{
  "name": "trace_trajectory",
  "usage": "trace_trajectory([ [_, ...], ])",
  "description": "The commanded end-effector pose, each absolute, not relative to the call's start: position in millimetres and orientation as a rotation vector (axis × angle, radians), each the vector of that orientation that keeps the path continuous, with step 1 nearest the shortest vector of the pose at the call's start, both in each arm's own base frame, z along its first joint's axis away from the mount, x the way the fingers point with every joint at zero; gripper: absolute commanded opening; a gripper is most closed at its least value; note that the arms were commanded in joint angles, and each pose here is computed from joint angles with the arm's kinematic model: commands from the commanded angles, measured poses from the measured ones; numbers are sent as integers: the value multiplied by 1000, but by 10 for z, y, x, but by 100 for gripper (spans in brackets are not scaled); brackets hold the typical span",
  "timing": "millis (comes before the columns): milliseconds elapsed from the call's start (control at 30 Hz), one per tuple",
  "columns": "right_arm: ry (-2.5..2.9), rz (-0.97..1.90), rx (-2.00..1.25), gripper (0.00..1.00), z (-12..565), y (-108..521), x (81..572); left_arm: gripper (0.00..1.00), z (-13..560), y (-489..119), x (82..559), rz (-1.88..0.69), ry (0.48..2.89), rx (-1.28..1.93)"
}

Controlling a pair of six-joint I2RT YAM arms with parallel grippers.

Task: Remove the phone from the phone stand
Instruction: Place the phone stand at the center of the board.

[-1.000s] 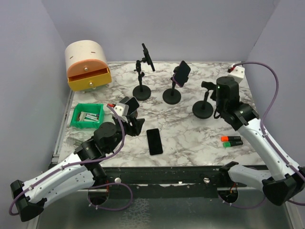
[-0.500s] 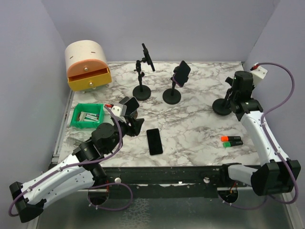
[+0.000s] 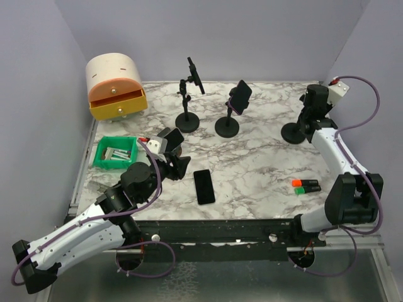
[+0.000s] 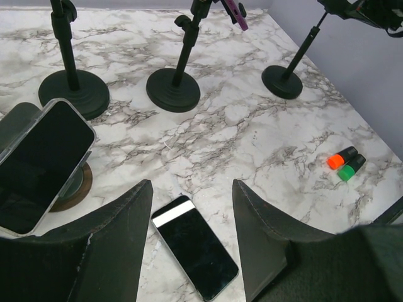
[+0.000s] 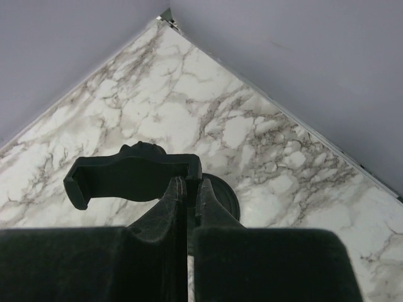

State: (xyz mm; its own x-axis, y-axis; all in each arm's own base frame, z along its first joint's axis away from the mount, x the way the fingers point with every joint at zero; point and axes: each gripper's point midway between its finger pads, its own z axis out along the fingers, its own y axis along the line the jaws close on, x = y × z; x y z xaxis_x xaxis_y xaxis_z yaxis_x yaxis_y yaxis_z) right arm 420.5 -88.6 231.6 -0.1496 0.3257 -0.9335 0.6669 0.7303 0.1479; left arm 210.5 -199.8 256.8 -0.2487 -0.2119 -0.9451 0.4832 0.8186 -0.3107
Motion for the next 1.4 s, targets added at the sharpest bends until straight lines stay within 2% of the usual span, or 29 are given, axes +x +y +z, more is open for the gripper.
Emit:
trace_trajectory([
  [0, 1615, -284, 811, 0, 2679, -896, 4589, 55, 2653, -2007, 2078, -689, 1687, 216],
  [233, 1606, -316, 794, 0, 2711, -1018, 4825, 55, 2646, -2005, 2088, -682, 1689, 215],
  [433, 1644, -308, 783, 1, 2576, -984, 4797, 55, 2648, -2004, 2085, -684, 1689, 215],
  [600, 1671, -275, 737, 50, 2548, -911, 4765, 55, 2652, -1995, 2083, -685, 1684, 210],
  [700, 1678, -254, 722, 62, 2576, -874, 4760, 55, 2652, -1996, 2081, -685, 1686, 212],
  [967, 1673, -203, 691, 78, 2869, -795, 4683, 55, 2654, -2006, 2078, -691, 1683, 214],
  [1133, 1612, -90, 638, 81, 3409, -554, 4573, 55, 2642, -2023, 2078, -695, 1689, 217],
  [1367, 1567, 190, 392, 81, 4017, 381, 4160, 56, 2648, -2030, 2078, -698, 1684, 221],
])
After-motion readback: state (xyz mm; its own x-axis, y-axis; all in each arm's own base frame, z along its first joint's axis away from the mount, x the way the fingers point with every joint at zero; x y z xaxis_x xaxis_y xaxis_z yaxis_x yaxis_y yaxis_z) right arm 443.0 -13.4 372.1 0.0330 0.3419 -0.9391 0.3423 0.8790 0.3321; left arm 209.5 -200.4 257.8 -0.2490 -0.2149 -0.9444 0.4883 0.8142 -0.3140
